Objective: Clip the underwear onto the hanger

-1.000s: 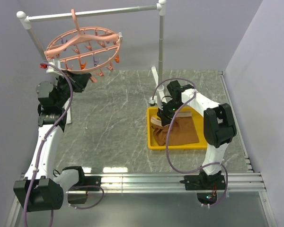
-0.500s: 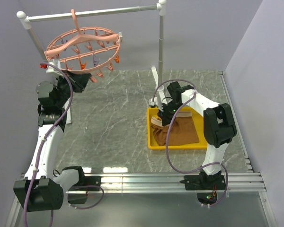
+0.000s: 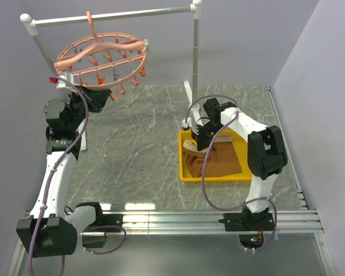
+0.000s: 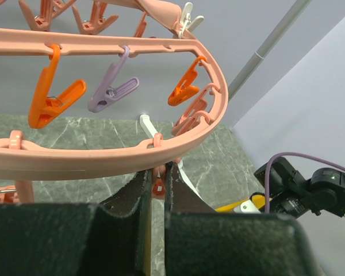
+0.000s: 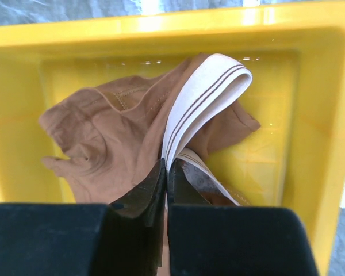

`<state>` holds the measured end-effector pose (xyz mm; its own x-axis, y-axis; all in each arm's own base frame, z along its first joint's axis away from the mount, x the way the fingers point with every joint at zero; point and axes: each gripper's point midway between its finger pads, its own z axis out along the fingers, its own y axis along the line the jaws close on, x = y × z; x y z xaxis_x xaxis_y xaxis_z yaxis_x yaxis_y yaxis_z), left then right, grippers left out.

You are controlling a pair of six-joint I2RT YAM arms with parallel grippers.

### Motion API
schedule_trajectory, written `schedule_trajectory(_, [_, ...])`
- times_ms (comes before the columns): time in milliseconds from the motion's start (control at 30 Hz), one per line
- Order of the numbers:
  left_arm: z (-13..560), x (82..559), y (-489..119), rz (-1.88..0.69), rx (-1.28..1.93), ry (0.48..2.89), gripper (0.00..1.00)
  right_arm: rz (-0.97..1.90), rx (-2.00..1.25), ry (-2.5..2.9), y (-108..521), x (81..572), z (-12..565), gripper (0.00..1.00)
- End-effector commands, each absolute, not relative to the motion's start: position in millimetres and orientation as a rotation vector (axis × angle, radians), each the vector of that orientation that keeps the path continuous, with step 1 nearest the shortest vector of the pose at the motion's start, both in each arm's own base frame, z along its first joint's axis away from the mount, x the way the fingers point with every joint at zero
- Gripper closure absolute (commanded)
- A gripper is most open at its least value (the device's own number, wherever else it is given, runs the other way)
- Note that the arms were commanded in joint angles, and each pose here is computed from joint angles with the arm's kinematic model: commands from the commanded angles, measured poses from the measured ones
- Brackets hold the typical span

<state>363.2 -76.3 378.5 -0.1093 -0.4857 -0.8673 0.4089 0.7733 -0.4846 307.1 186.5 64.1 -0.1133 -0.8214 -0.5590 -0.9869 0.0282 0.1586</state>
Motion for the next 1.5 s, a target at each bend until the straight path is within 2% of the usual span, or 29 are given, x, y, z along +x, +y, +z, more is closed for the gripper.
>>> schedule_trajectory(0, [406,357,-80,-0.767,-0.010,1.435,1.00,0.729,-1.839,1.892,195,310,115,1.00])
schedule_trajectory(300, [411,353,-87,-0.803,0.030,1.435,1.00,0.542,-1.911,1.613,229,309,206,1.00])
schedule_trajectory(667, [417,350,-94,-0.830,0.074,1.431,1.00,0.345,-2.098,1.236,287,305,275,1.00])
schedule_trajectory(800, [419,351,-95,-0.840,0.087,1.441,1.00,0.271,-2.096,1.065,310,304,322,1.00])
schedule_trajectory(933, [420,351,-97,-0.852,0.096,1.444,1.00,0.242,-2.136,0.933,330,295,330,1.00])
schedule_trajectory(1000, [418,350,-100,-0.862,0.111,1.446,1.00,0.233,-2.179,0.899,339,292,315,1.00])
schedule_trajectory(1200, [413,349,-102,-0.877,0.128,1.455,1.00,0.273,-2.162,0.873,381,309,288,1.00])
schedule_trajectory(1467, [406,345,-108,-0.895,0.193,1.479,1.00,0.312,-2.030,0.847,420,329,302,1.00])
